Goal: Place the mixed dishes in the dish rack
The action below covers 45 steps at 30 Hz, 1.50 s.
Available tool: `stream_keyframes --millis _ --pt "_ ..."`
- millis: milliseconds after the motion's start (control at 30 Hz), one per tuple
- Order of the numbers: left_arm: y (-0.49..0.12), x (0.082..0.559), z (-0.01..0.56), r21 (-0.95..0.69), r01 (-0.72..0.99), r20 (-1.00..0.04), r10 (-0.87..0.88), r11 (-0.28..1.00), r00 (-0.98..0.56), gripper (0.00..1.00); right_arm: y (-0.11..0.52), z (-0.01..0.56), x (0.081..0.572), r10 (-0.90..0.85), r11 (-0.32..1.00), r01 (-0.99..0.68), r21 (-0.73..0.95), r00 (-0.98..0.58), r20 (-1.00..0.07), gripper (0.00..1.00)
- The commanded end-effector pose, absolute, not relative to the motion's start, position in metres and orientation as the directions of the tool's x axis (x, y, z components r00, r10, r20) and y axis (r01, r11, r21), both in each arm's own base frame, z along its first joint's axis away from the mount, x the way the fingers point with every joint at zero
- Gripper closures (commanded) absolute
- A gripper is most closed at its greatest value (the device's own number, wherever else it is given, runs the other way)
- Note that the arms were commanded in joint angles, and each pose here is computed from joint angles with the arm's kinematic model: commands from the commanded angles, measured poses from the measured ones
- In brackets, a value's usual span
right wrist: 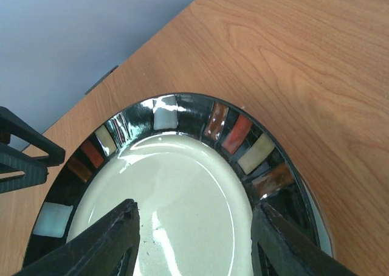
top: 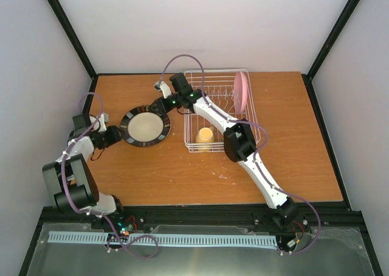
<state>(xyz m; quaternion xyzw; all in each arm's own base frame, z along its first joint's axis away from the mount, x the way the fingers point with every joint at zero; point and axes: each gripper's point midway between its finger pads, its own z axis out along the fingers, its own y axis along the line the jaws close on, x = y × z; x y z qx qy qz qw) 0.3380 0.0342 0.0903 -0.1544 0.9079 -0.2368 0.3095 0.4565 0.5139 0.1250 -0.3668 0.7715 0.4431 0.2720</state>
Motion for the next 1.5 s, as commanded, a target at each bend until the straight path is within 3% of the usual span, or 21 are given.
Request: stream_keyframes --millis 0,67,200,300,433,467,967,1467 --pt "0.038 0.346 0.090 -0.529 -0.141 -0.479 -0.432 0.837 -0.764 0.55 0.512 0.128 0.449 -0.341 0.321 -0.810 0.491 -0.582 -0.738 0.51" --pt "0.035 0.348 0.083 -0.546 -0.142 -0.458 -0.436 0.826 -0.775 0.54 0.511 0.130 0.450 -0.340 0.322 -0.811 0.488 -0.580 -0.740 0.51" --pt "0.033 0.355 0.082 -0.576 -0.127 -0.449 -0.443 0.807 -0.776 0.68 0.507 0.132 0.453 -0.339 0.329 -0.811 0.484 -0.579 -0.741 0.51" --pt "0.031 0.362 0.080 -0.597 -0.115 -0.443 -0.446 0.794 -0.778 0.70 0.505 0.132 0.454 -0.340 0.332 -0.810 0.483 -0.580 -0.740 0.51" --pt "0.032 0.372 0.082 -0.607 -0.094 -0.448 -0.438 0.789 -0.780 0.98 0.503 0.132 0.454 -0.346 0.336 -0.811 0.480 -0.580 -0.738 0.51" --pt "0.032 0.374 0.085 -0.606 -0.085 -0.456 -0.433 0.791 -0.778 0.99 0.502 0.131 0.454 -0.347 0.338 -0.810 0.479 -0.581 -0.736 0.51" --pt "0.041 0.386 0.150 -0.538 0.003 -0.609 -0.386 0.843 -0.693 0.99 0.503 0.131 0.456 -0.335 0.345 -0.805 0.483 -0.586 -0.737 0.50" --pt "0.013 0.379 0.199 -0.545 0.241 -0.727 -0.310 0.803 -0.613 0.99 0.496 0.132 0.474 -0.284 0.359 -0.785 0.505 -0.607 -0.743 0.48"
